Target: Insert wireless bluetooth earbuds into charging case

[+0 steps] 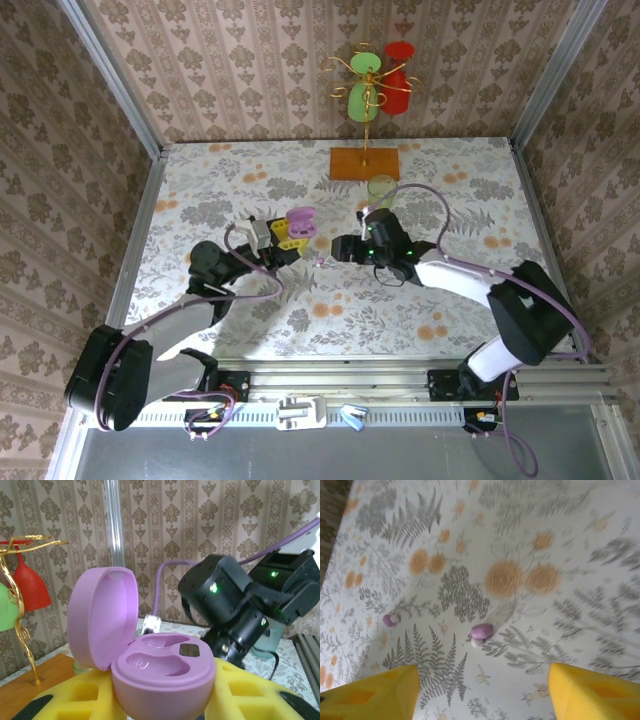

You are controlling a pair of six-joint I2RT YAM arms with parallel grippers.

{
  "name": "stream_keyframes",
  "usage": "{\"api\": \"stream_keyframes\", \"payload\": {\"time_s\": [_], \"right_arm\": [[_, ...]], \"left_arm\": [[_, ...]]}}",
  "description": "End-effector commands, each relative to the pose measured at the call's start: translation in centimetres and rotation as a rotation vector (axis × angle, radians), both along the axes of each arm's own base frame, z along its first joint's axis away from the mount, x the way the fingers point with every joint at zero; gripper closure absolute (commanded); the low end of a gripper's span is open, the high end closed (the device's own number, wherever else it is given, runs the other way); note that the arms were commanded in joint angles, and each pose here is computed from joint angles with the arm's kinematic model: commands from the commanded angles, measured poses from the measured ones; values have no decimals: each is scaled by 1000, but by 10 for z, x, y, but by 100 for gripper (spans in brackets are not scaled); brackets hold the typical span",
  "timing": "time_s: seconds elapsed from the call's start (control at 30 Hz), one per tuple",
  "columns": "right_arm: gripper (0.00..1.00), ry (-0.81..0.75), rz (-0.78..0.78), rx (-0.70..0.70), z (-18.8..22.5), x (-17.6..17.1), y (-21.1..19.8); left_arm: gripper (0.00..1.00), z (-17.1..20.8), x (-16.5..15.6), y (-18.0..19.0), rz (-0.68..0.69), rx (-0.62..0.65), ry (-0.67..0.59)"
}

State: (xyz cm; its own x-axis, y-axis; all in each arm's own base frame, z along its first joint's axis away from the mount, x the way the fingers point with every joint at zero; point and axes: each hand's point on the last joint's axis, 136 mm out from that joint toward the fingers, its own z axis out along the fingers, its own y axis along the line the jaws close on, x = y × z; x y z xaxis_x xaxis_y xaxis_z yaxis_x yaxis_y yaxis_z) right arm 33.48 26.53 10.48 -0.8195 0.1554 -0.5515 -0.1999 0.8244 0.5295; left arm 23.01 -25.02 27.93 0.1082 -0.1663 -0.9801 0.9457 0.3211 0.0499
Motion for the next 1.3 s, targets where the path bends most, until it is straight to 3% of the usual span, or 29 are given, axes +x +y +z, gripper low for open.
{"api": "stream_keyframes", "payload": {"time_s": [0.0,0.37,0.9,1.27], "right_arm": [[35,101,-66,0,-21,1,12],[47,207,-41,14,-58,-3,66],[53,216,-25,-72,-81,19,72],[52,207,-11,-179,-85,38,61]], "left_arm": [[84,3,0,6,41,0,-37],[85,2,-2,9,52,6,-42],[84,-1,-3,10,58,15,-40],[84,-1,-2,9,60,18,-42]]}}
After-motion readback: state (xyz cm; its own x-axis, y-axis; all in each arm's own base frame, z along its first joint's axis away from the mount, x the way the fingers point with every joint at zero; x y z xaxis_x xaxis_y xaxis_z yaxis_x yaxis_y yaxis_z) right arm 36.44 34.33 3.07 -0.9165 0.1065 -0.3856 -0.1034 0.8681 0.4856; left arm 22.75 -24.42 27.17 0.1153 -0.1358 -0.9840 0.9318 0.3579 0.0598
